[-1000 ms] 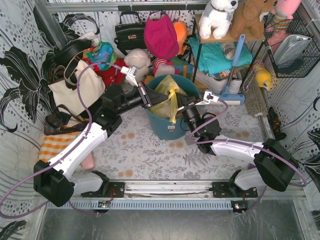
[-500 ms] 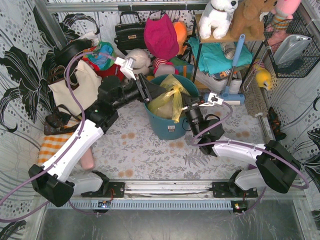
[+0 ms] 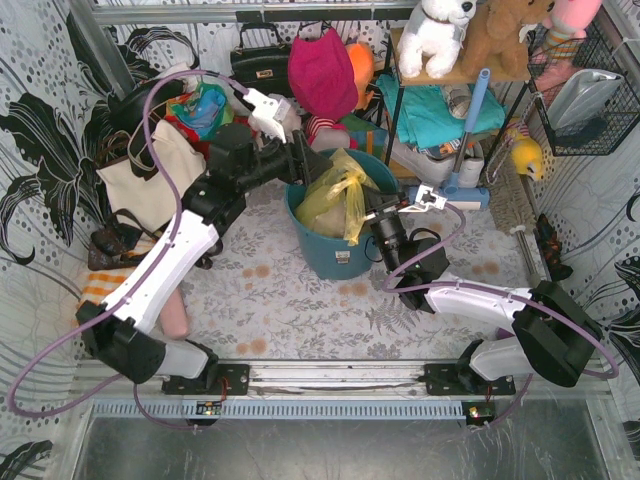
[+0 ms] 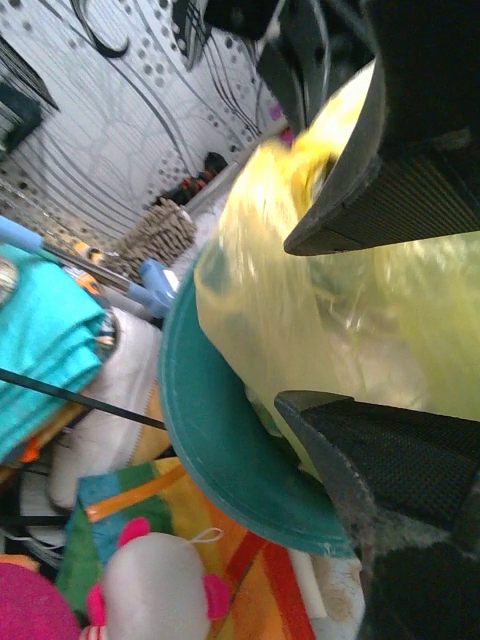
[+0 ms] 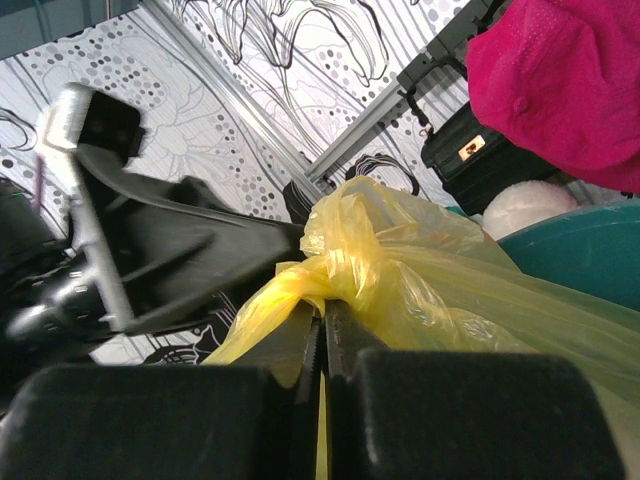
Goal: Tie the trash bag
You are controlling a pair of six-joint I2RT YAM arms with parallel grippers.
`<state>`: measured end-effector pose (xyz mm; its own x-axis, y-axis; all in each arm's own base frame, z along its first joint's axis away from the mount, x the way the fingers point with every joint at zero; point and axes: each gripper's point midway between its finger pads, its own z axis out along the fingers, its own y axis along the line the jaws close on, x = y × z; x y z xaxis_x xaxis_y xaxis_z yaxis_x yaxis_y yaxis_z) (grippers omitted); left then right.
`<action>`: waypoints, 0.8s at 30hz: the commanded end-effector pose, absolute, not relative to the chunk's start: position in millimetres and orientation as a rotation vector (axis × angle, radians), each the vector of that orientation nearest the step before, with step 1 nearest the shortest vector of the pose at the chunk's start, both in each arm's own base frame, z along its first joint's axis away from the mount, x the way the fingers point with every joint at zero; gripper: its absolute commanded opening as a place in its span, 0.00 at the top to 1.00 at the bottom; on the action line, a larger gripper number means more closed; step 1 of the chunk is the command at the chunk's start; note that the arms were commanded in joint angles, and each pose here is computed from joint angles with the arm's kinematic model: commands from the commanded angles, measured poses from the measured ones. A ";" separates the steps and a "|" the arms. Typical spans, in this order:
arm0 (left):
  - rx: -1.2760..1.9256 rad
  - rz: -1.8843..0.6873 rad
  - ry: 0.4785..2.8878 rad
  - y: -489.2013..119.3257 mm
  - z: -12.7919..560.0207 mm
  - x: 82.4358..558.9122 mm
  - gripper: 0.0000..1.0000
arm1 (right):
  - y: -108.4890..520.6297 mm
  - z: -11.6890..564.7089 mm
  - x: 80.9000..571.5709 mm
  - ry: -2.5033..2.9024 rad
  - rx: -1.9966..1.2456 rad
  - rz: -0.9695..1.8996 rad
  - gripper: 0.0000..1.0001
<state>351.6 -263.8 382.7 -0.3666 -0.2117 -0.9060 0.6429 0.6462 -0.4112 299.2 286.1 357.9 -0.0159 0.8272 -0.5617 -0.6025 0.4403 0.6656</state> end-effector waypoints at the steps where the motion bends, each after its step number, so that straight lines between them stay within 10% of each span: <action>1: 0.463 -0.976 1.716 -268.4 377.2 362.6 0.34 | 288.3 376.9 287.2 1.046 0.218 1.218 1.00; 6: 0.489 -1.050 1.732 -274.1 368.8 363.8 0.37 | 307.3 370.6 284.8 1.104 0.165 1.275 1.00; 17: 0.530 -1.091 1.712 -271.6 376.1 342.9 1.00 | 320.1 367.5 300.8 1.104 0.180 1.249 1.00; 24: 0.527 -1.133 1.703 -265.8 376.2 317.5 1.00 | 308.0 373.7 315.7 1.077 0.246 1.149 1.00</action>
<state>335.4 -268.5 361.1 -0.4569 -0.1345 -0.8793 0.7258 0.5151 -0.4559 310.2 317.9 352.7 -0.0838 0.8021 -0.5913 -0.6200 0.4226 0.6611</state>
